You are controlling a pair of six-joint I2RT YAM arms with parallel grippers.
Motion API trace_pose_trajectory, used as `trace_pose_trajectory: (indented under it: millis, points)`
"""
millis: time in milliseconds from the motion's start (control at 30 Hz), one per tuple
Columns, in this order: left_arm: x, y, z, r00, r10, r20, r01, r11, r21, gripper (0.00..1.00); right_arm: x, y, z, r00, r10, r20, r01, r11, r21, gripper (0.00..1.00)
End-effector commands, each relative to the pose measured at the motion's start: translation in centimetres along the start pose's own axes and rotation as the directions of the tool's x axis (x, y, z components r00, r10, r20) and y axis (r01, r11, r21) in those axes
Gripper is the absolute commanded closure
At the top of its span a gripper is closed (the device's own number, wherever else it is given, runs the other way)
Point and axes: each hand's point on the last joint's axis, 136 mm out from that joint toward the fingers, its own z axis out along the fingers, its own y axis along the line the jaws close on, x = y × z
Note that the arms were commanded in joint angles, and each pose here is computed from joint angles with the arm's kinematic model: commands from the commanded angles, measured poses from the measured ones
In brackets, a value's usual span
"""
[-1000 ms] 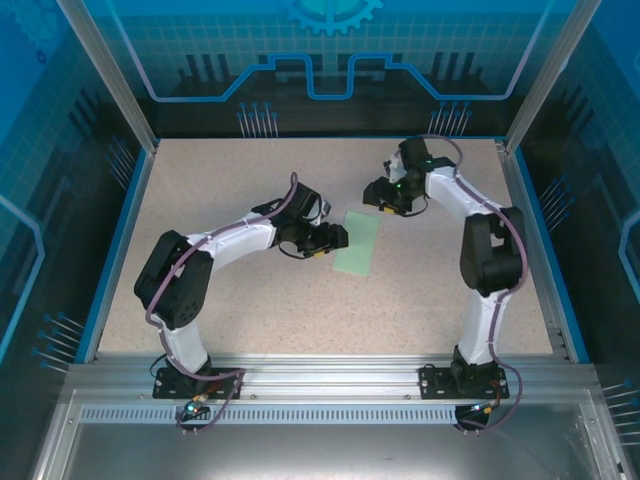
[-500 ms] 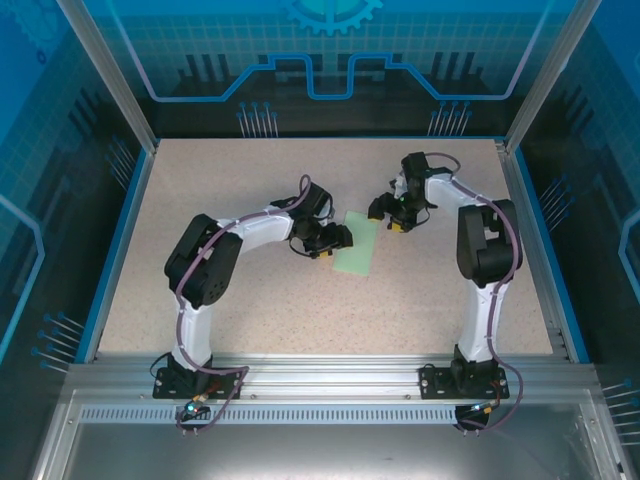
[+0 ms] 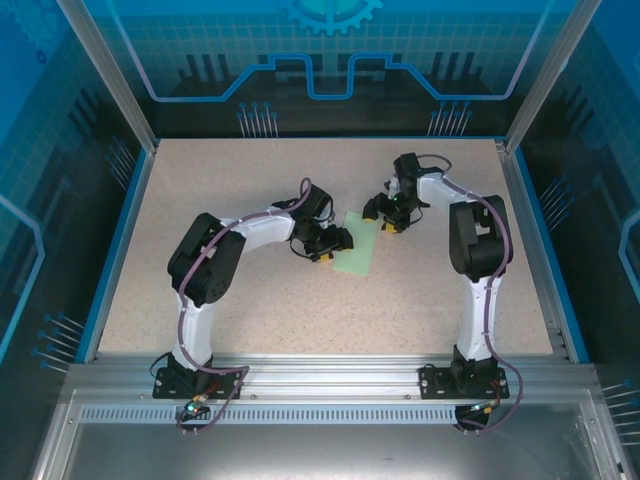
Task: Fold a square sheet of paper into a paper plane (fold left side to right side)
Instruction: Fold the triangle a second time at the center of the table.
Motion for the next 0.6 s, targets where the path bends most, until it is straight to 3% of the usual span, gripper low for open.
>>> trace_pose_trajectory:
  millis: [0, 567]
  points:
    - [0.9, 0.2, 0.5, 0.999, -0.021, -0.045, 0.021, 1.0, 0.0, 0.36, 0.0, 1.0, 0.9, 1.0, 0.007, -0.017, -0.008, 1.0, -0.016, 0.39]
    - [1.0, 0.3, 0.6, 0.999, -0.017, -0.05, 0.016, 1.0, -0.009, 0.36, -0.1, 2.2, 0.9, 1.0, -0.001, -0.006, 0.001, 0.997, -0.072, 0.47]
